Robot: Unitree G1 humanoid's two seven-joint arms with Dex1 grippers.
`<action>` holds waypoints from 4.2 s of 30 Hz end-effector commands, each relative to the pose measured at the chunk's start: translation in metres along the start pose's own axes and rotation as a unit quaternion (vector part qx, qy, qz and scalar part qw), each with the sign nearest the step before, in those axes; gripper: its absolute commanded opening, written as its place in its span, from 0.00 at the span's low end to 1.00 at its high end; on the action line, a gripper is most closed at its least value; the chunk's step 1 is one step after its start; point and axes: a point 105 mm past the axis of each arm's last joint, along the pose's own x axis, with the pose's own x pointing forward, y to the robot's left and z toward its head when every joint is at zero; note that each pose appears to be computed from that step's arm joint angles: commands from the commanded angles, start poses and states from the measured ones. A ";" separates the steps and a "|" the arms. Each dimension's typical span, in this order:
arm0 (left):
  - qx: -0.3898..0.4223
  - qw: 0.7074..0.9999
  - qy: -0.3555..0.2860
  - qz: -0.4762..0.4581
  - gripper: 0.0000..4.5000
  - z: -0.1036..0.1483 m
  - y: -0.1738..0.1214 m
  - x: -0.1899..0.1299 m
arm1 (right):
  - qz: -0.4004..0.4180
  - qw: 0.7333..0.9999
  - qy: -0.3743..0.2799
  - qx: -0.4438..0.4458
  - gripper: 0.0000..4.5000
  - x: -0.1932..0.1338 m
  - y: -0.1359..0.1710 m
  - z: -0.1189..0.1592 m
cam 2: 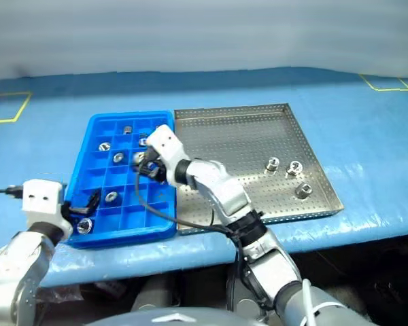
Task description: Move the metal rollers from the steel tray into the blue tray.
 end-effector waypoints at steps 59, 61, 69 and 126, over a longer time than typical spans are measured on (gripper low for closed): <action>0.021 0.910 -0.131 -0.394 0.94 0.113 -0.233 0.148 | -0.208 0.968 0.037 -0.134 0.74 -0.158 -0.007 -0.006; 0.029 0.905 -0.120 -0.406 0.94 0.112 -0.241 0.153 | -0.205 0.969 0.040 -0.134 0.74 -0.161 -0.002 -0.007; 0.098 0.910 -0.086 -0.393 0.94 0.099 -0.252 0.168 | -0.236 0.962 0.052 -0.128 0.74 -0.171 0.001 -0.013; 0.034 0.979 -0.090 -0.181 0.38 0.083 -0.057 0.077 | -0.089 0.988 0.071 -0.109 0.75 -0.128 -0.007 -0.034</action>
